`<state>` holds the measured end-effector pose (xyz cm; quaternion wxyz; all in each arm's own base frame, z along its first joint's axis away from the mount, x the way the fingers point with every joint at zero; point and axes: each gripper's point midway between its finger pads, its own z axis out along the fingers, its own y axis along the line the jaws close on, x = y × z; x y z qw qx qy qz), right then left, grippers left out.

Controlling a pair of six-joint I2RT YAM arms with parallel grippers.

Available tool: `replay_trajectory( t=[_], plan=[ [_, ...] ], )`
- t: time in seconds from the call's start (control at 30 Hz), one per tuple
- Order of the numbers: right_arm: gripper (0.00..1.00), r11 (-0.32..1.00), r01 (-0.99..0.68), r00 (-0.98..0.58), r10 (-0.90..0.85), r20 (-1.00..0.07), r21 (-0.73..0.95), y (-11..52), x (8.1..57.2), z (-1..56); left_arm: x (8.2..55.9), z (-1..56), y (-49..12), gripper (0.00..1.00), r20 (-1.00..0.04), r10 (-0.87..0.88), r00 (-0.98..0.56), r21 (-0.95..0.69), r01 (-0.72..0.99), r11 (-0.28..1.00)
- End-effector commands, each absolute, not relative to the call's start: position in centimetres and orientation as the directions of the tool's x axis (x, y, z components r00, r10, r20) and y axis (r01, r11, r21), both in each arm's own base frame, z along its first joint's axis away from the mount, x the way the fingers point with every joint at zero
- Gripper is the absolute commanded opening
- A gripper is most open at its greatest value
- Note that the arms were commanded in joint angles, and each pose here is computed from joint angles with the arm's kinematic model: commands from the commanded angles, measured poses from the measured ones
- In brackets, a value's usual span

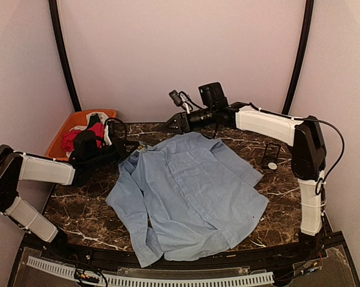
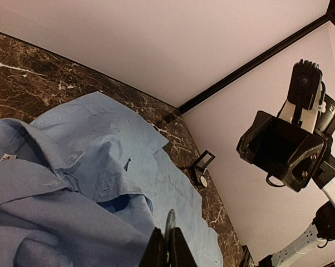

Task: Pin the brooch onto the clothing
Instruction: Position the brooch on the flattened clothing.

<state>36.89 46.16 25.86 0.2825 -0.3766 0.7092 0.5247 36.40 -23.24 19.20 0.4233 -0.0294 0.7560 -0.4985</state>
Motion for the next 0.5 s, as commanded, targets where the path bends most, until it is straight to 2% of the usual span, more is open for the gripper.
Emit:
replay_trajectory(
  t=[0.0, 0.13, 0.3, 0.37, 0.47],
  plan=[
    [0.49, 0.386, -0.917, -0.310, -0.534, -0.786, 0.099, 45.7, 35.3, 19.5, 37.1, 20.0, -21.4, 0.02, -0.626, -0.496, -0.602, -0.752, 0.296, 0.590],
    [0.51, 0.344, -0.925, -0.080, -0.588, -0.805, -0.159, 47.9, 33.0, 19.1, 37.2, 19.8, -20.6, 0.02, -0.609, -0.518, -0.601, -0.752, 0.230, 0.617],
    [0.53, 0.265, -0.840, 0.196, -0.664, -0.721, -0.472, 50.8, 30.9, 18.2, 37.1, 19.3, -20.4, 0.02, -0.587, -0.522, -0.619, -0.755, 0.186, 0.628],
    [0.53, 0.265, -0.790, 0.253, -0.680, -0.688, -0.553, 52.1, 30.5, 18.2, 37.0, 19.2, -20.3, 0.02, -0.585, -0.525, -0.618, -0.754, 0.177, 0.633],
    [0.54, 0.353, -0.692, 0.281, -0.672, -0.686, -0.629, 53.4, 31.5, 19.7, 36.9, 19.4, -20.1, 0.02, -0.586, -0.532, -0.611, -0.755, 0.173, 0.632]
  ],
)
